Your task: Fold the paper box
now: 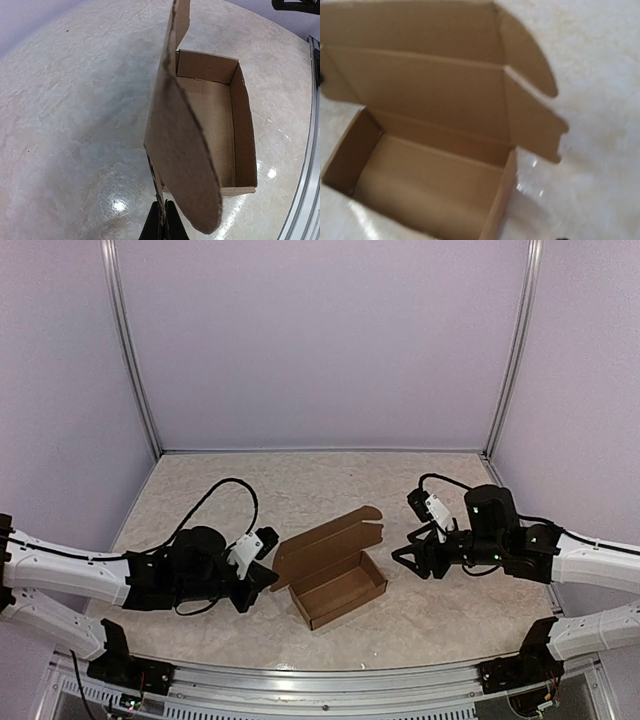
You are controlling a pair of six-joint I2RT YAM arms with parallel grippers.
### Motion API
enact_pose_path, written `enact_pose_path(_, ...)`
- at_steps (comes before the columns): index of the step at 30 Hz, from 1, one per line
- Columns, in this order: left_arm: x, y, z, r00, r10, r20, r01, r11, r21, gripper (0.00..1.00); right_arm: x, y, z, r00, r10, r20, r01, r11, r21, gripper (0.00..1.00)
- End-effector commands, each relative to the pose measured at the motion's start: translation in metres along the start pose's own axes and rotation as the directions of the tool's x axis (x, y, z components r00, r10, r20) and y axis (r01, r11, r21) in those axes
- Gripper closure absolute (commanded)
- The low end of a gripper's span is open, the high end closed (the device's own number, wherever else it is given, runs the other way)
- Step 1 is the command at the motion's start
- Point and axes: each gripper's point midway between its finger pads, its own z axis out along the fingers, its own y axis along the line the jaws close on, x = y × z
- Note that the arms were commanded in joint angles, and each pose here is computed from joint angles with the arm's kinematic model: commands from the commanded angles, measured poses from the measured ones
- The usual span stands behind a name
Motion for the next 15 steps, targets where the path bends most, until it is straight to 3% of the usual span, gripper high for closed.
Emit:
enact_pose_path(1,-0.012,-0.004,-0.006,1.000,0.015,0.017,-0.016,1.000,0.027,1.00,-0.015,-0.011,0.008,0.995,-0.050,0.086,0.050,0.999,0.011,0.38)
enact_pose_path(15,-0.004,-0.006,-0.009,1.000,0.016,0.010,-0.016,0.999,0.042,1.00,-0.033,-0.027,0.051,0.994,-0.055,0.100,0.067,0.990,-0.124,0.41)
